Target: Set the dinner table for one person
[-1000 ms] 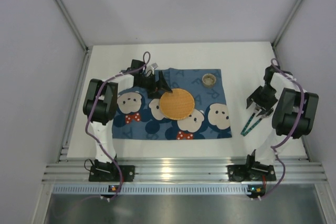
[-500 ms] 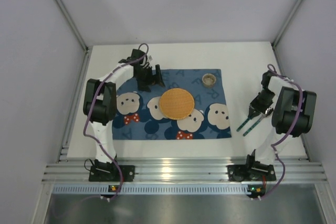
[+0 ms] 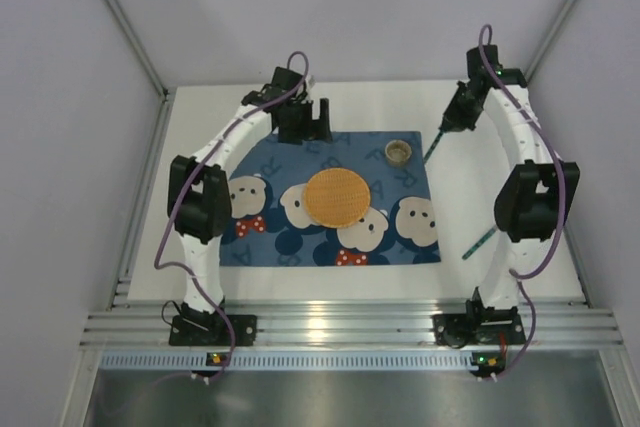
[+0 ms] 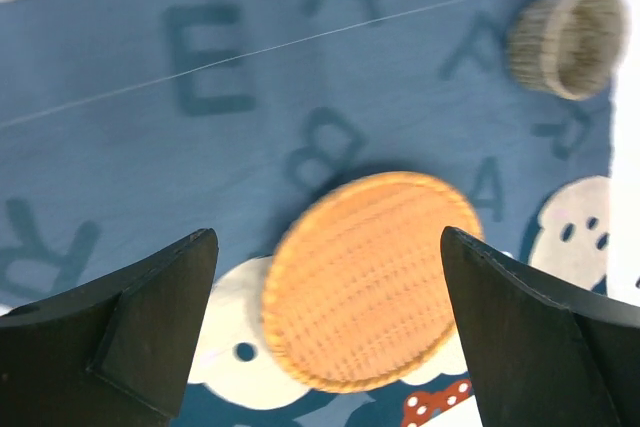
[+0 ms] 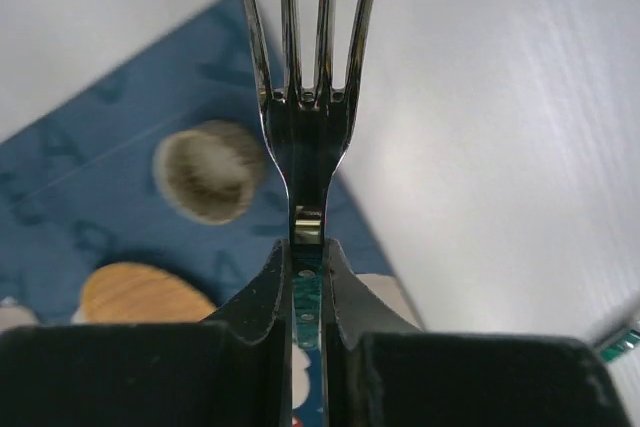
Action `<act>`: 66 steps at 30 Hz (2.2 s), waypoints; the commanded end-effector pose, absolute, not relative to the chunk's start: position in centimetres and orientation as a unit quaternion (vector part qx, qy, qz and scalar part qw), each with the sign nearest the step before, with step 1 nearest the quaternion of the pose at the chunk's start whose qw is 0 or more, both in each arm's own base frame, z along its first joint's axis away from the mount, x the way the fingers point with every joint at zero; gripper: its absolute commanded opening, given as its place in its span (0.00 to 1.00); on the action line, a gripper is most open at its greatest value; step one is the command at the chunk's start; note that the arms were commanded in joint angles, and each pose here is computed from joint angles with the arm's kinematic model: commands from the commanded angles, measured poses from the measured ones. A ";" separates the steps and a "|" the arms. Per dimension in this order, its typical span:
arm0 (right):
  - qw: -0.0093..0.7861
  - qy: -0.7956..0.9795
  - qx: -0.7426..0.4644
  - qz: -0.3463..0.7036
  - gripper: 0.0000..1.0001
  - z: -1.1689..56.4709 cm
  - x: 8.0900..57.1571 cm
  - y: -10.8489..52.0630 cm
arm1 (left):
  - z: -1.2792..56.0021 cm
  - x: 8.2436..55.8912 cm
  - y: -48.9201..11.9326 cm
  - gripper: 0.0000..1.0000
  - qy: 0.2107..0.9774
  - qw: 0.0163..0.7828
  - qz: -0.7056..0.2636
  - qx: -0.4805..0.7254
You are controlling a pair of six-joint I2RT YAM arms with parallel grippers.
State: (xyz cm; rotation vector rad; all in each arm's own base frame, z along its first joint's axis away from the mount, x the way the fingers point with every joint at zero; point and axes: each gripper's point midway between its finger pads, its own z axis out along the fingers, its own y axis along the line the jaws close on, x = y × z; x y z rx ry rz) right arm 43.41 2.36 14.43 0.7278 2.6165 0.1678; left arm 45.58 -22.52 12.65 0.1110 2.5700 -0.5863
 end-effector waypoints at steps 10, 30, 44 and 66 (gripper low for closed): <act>0.092 0.953 0.095 0.272 0.00 19.5 41.5 23.6 | 22.2 41.7 -32.0 0.98 0.892 0.366 -0.178 0.197; 0.083 0.935 0.105 0.329 0.00 23.6 36.7 27.4 | 19.2 38.4 -34.4 0.17 0.884 0.363 -0.159 0.246; 0.174 0.925 0.086 0.326 1.00 28.3 36.6 23.5 | 18.5 35.0 -31.7 0.00 0.895 0.364 -0.080 0.244; 0.170 0.927 0.163 0.293 1.00 20.8 24.3 11.3 | 7.3 30.4 -15.6 0.06 0.932 0.178 -0.312 -0.044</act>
